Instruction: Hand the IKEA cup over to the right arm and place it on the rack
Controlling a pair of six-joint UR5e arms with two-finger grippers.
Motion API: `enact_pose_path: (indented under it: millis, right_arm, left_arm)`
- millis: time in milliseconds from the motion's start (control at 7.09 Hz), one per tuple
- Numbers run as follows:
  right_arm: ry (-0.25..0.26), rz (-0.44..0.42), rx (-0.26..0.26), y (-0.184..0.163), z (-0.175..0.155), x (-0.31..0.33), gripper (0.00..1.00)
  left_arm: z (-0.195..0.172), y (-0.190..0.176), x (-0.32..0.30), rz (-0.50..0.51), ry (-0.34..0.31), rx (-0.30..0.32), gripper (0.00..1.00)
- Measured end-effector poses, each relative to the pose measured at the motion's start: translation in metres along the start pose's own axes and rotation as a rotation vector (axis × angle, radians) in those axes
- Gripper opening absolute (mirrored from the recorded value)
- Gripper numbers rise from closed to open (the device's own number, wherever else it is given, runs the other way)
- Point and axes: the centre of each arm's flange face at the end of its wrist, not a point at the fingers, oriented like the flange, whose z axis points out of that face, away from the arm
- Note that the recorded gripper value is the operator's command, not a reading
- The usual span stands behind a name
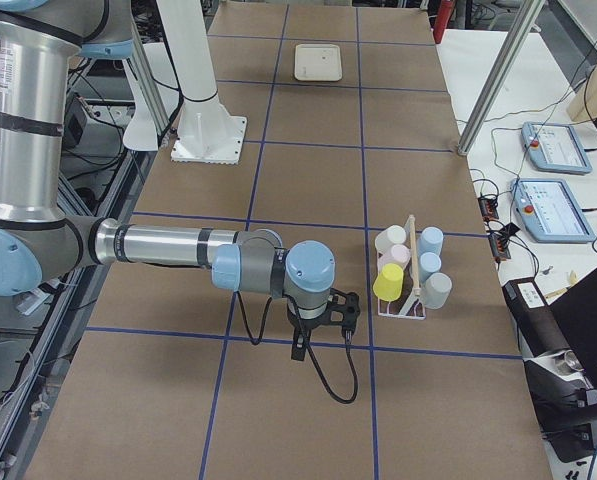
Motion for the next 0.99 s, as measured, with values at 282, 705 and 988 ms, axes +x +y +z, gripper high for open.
enact_pose_path:
  millis: [282,705,988]
  right_arm:
    - [0.0,0.003,-0.002,0.0015,0.0011,0.0016,1.0]
    - [0.0,0.003,-0.004,0.002,0.0018,0.002,1.0]
    - [0.0,0.002,-0.002,0.0019,0.0012,0.0016,1.0]
  left_arm:
    - [0.0003,0.0005,-0.0001,-0.001,0.0,-0.001,1.0]
    - [0.0001,0.0002,0.0,0.0,0.0,-0.001,1.0]
    - [-0.0006,-0.0002,0.0004,0.0,0.0,0.001,1.0]
